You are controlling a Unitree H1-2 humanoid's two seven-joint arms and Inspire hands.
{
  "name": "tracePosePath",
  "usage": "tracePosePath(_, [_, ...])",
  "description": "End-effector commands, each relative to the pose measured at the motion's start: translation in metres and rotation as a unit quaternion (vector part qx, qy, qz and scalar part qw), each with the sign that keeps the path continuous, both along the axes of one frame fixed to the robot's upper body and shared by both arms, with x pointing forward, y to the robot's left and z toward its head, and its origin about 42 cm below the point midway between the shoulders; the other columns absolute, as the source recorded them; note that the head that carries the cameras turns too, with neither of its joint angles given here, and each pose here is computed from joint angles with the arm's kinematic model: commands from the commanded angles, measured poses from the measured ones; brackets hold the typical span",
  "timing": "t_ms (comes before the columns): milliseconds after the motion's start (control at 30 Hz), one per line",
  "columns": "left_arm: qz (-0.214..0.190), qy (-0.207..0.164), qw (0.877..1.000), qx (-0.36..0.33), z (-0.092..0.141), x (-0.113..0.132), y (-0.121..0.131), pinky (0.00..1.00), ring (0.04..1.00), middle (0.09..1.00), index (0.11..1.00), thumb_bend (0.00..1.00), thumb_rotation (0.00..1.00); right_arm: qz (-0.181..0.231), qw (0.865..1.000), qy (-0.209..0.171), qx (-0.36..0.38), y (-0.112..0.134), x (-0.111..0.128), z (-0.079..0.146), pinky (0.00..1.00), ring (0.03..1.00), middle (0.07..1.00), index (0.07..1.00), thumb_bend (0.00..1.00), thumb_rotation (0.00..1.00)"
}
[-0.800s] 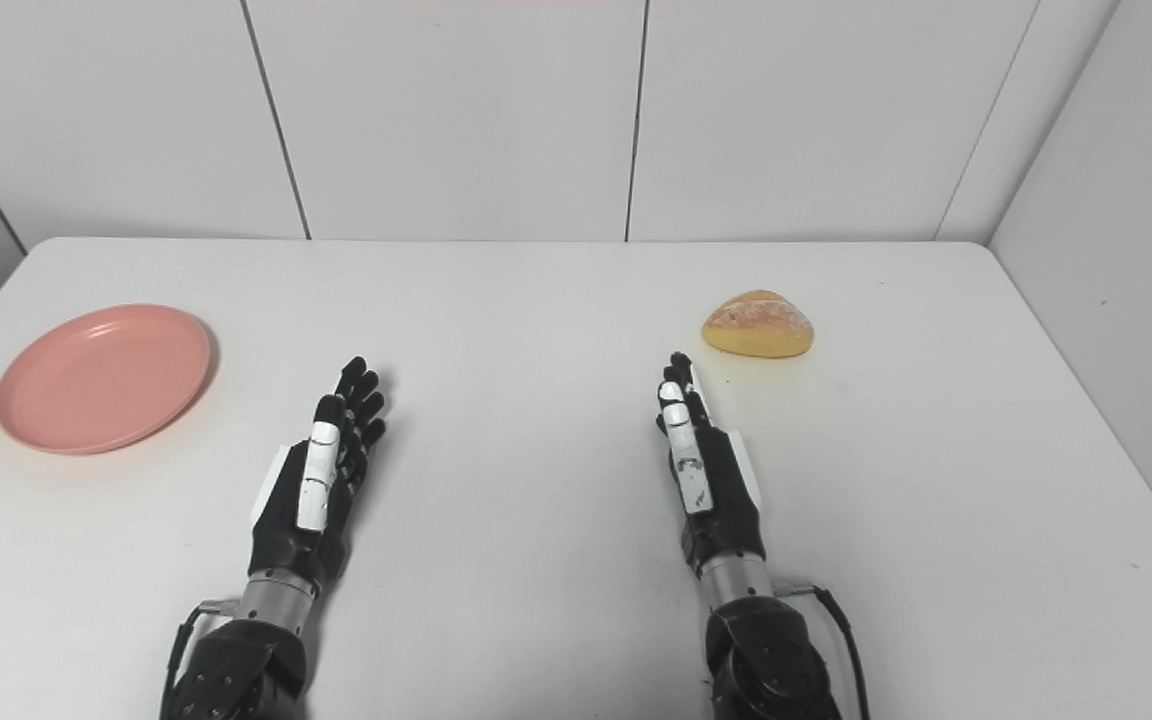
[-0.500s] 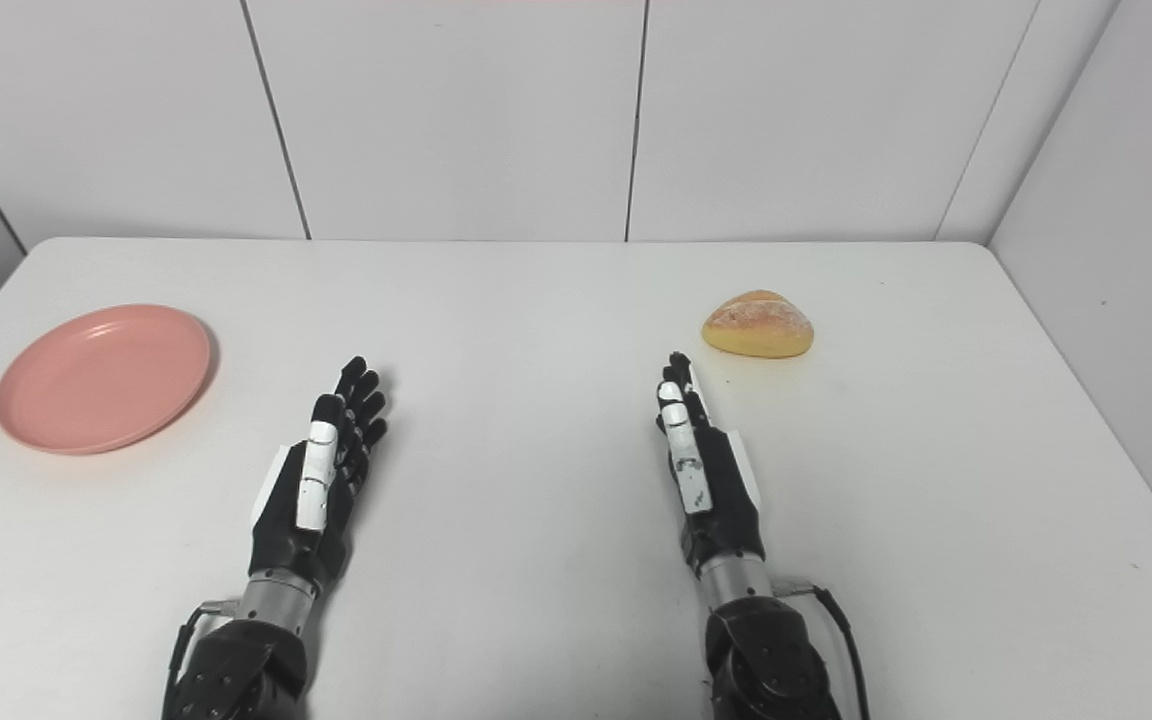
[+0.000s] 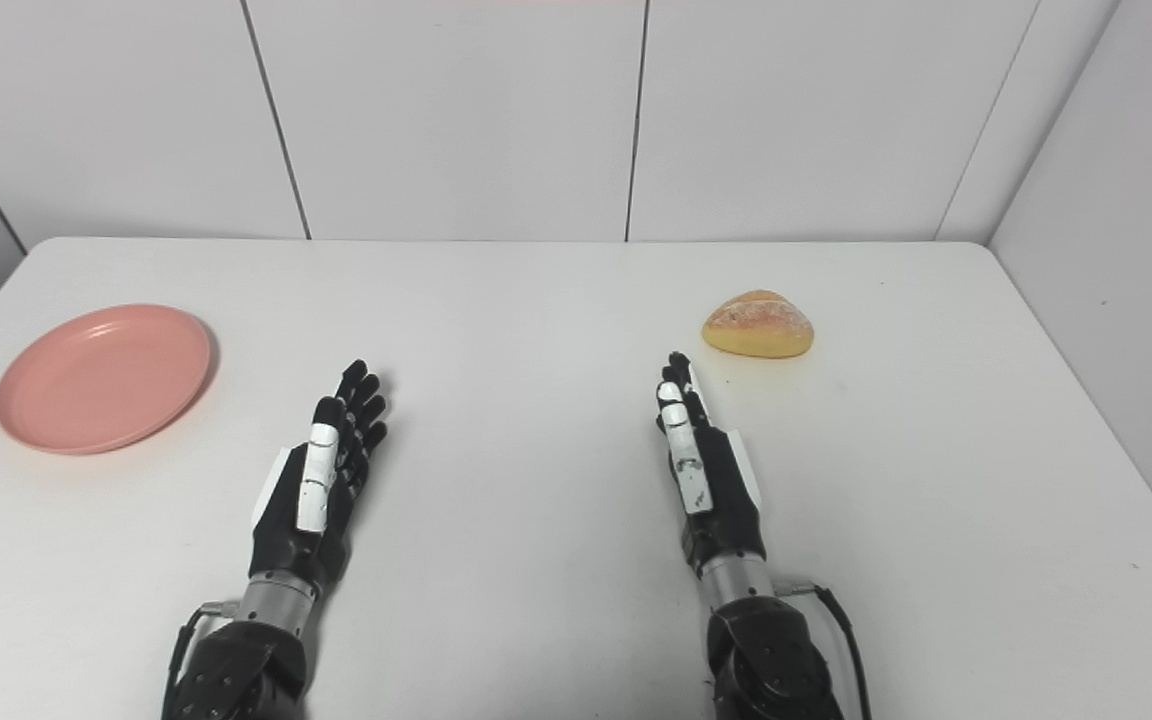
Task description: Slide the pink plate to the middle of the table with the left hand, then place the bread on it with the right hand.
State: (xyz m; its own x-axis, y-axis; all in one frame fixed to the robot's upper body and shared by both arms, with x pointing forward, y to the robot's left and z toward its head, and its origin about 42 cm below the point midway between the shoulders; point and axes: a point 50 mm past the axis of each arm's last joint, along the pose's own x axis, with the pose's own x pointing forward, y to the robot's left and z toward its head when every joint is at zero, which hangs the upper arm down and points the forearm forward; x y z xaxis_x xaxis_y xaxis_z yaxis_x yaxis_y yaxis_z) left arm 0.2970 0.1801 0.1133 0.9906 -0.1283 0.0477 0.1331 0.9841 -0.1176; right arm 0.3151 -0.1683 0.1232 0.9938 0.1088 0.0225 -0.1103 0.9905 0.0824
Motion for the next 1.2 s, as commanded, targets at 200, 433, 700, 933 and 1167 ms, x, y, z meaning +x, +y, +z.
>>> tracePosePath(200, [-0.006,-0.035,0.999,0.001,0.018,0.01,-0.0039,1.0,1.0,1.0,1.0,0.7,1.0,0.002,0.999,-0.046,0.007,0.0029,0.0074,0.0188,1.0,1.0,1.0,1.0,0.65,1.0])
tracePosePath(433, [-0.009,-0.032,0.999,0.004,0.0183,0.0138,-0.0037,1.0,1.0,1.0,1.0,0.71,1.0,0.006,0.999,-0.045,0.005,0.0029,0.0072,0.0186,1.0,1.0,1.0,1.0,0.66,1.0])
tracePosePath(700, [-0.006,-0.033,0.999,0.008,0.0179,0.0153,-0.0041,1.0,1.0,1.0,1.0,0.74,1.0,0.007,0.999,-0.044,0.002,0.002,0.0076,0.0185,1.0,1.0,1.0,1.0,0.67,0.98])
tracePosePath(933, [-0.008,-0.033,0.999,0.013,0.0172,0.015,-0.0039,1.0,1.0,1.0,1.0,0.75,1.0,0.005,0.999,-0.047,0.006,0.0019,0.007,0.0182,1.0,1.0,1.0,1.0,0.67,0.94])
tracePosePath(1167, [-0.008,-0.032,0.999,0.013,0.0178,0.0153,-0.005,1.0,1.0,1.0,1.0,0.75,1.0,0.008,0.999,-0.047,0.011,0.0012,0.0076,0.0176,1.0,1.0,1.0,1.0,0.68,0.92])
